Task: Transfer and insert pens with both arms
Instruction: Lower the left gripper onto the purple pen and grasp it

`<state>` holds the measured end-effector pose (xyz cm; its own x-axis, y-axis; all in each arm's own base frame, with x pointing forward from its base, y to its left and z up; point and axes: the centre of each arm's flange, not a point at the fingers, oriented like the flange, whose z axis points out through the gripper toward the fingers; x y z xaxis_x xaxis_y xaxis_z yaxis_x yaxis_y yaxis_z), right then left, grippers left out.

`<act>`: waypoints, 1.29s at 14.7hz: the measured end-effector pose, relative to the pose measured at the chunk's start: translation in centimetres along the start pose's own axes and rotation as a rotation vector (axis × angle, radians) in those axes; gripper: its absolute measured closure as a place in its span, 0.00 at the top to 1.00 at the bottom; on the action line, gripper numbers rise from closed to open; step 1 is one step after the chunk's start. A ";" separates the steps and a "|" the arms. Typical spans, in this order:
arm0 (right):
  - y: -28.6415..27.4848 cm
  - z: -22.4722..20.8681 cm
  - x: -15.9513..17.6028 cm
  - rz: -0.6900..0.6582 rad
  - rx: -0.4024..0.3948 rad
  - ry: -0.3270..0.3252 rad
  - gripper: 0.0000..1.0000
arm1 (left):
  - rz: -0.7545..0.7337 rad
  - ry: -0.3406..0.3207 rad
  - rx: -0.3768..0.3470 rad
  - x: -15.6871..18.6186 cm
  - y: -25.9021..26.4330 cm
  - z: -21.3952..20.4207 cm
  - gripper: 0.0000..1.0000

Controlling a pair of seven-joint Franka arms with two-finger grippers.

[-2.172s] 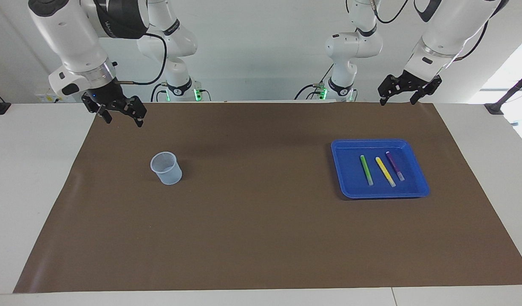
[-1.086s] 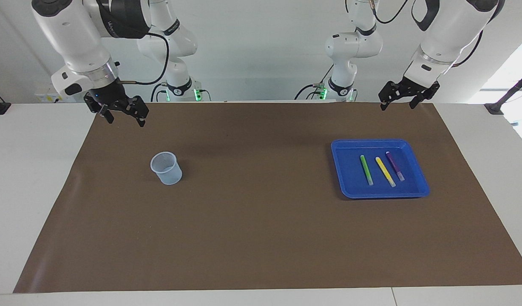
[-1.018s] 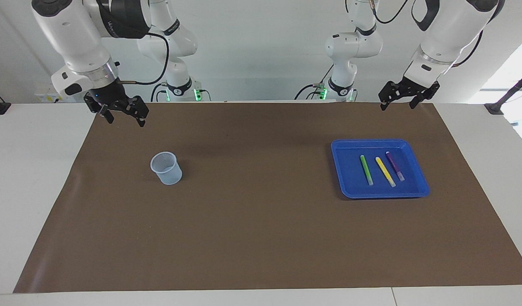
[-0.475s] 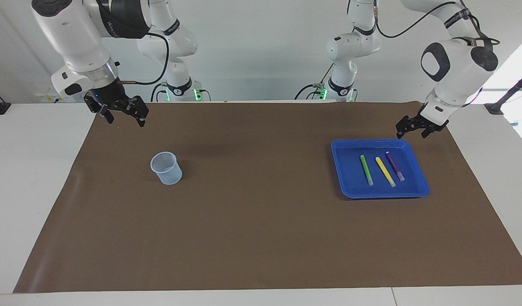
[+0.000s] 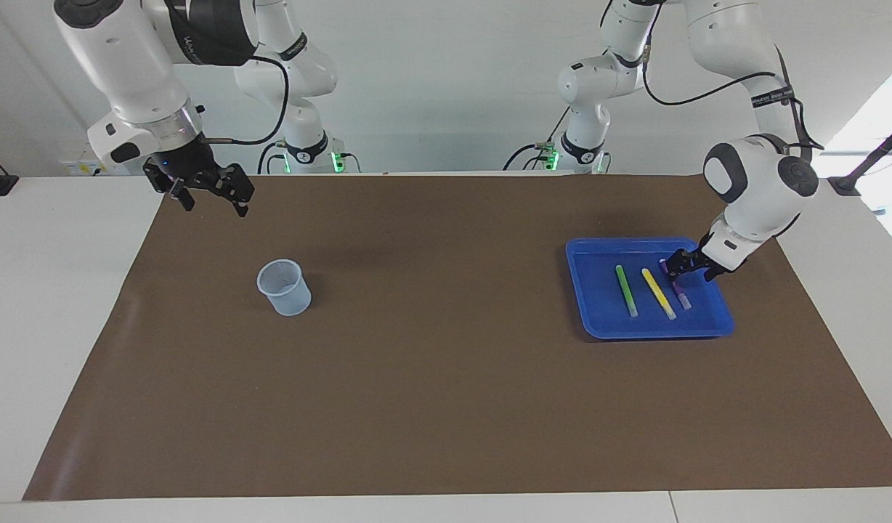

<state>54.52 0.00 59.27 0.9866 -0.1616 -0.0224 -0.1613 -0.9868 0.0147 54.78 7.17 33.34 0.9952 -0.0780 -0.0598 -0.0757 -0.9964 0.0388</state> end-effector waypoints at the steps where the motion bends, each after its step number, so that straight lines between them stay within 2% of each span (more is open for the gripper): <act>1: 0.0 0.0 0.0 0.000 0.000 0.000 1.00 | 0.000 -0.003 -0.001 0.1 0.0 0.5 0.85; 3: 0.0 0.0 0.0 0.000 0.000 0.000 1.00 | 0.002 -0.008 -0.003 0.2 -0.1 1.0 0.72; 11: 0.0 0.0 0.0 0.000 0.000 0.000 1.00 | -0.002 -0.007 -0.004 0.3 -0.3 1.6 0.63; 17: 0.0 0.0 0.0 0.000 0.000 0.000 1.00 | -0.004 -0.014 -0.008 0.5 -0.4 3.0 0.60; 18: 0.0 0.0 0.0 0.000 0.000 0.000 1.00 | -0.004 -0.015 -0.008 0.6 -0.5 3.2 0.55; 19: 0.0 0.0 0.0 0.000 0.000 0.000 1.00 | -0.004 -0.015 -0.009 0.6 -0.5 3.2 0.55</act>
<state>54.52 -0.01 59.27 0.9866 -0.1618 -0.0224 -0.1615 -0.9868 0.0147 55.18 7.47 30.05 0.9943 -0.0748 -0.0754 -0.0713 -0.9963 0.0472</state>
